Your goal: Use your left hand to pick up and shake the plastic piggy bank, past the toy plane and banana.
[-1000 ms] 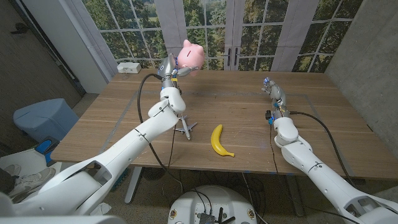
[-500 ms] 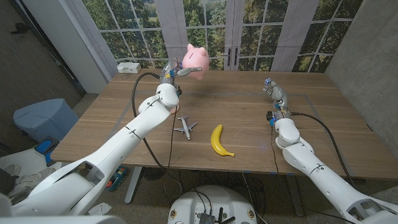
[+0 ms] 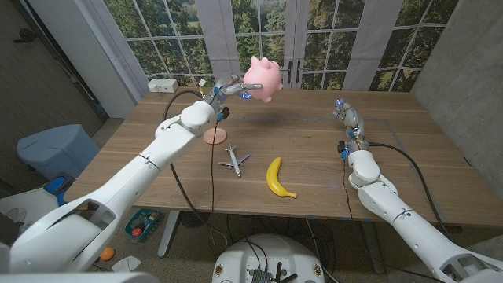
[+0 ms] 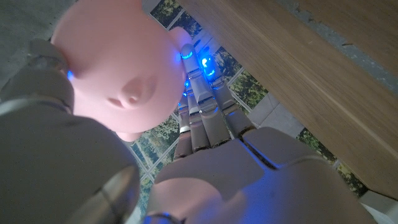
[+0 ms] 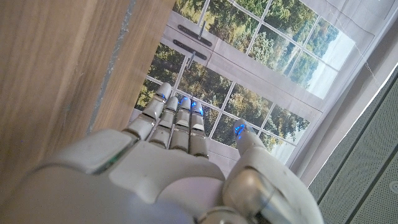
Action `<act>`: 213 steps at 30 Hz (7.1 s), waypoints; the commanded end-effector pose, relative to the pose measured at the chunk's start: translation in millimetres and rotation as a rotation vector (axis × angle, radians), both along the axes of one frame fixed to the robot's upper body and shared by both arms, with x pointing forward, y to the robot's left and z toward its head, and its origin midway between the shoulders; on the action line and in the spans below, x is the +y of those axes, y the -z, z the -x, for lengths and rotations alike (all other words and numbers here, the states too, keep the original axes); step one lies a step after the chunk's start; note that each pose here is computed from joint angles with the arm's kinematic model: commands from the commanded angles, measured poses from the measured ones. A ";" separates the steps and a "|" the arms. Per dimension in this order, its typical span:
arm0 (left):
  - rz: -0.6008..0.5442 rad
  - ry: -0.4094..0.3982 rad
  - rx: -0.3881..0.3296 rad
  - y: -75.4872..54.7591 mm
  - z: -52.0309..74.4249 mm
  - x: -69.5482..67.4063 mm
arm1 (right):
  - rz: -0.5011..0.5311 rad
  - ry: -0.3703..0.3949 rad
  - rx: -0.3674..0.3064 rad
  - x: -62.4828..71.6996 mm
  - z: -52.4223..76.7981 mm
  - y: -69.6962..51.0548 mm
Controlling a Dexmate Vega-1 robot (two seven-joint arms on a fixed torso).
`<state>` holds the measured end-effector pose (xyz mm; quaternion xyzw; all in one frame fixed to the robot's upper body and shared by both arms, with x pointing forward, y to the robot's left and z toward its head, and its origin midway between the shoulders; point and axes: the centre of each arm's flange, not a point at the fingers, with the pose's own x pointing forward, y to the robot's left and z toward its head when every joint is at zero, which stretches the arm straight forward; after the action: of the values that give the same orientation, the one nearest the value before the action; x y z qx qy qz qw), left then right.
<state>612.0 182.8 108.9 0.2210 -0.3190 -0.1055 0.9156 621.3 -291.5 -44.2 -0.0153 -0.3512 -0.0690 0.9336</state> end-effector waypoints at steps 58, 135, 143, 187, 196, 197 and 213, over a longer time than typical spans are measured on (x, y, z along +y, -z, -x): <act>0.035 -0.785 -0.376 15.0 31.6 -11.7 | 0.006 -0.001 0.009 5.2 -9.6 -6.0; -0.113 -0.237 -0.051 -4.5 13.2 3.2 | 0.006 0.006 -0.004 4.5 -1.2 -4.3; -0.100 -0.571 -0.189 4.3 27.4 -6.0 | 0.008 0.005 -0.001 6.7 -2.9 -5.6; -0.026 -0.642 -0.204 2.8 31.0 4.6 | 0.027 -0.002 -0.004 10.3 -10.2 -14.6; -0.132 -0.474 -0.201 -7.8 29.7 9.5 | 0.019 -0.002 -0.005 8.7 -10.7 -13.6; -0.140 -0.451 -0.196 -8.8 29.2 9.8 | 0.020 -0.001 -0.005 8.5 -10.5 -13.2; -0.195 -0.209 -0.153 -19.3 25.9 15.3 | 0.013 0.002 -0.010 6.0 -4.9 -10.2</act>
<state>587.6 193.9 119.5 0.3427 -0.3468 0.0471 0.8718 630.3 -283.6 -33.3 -0.0233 -0.3531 -0.0661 0.9330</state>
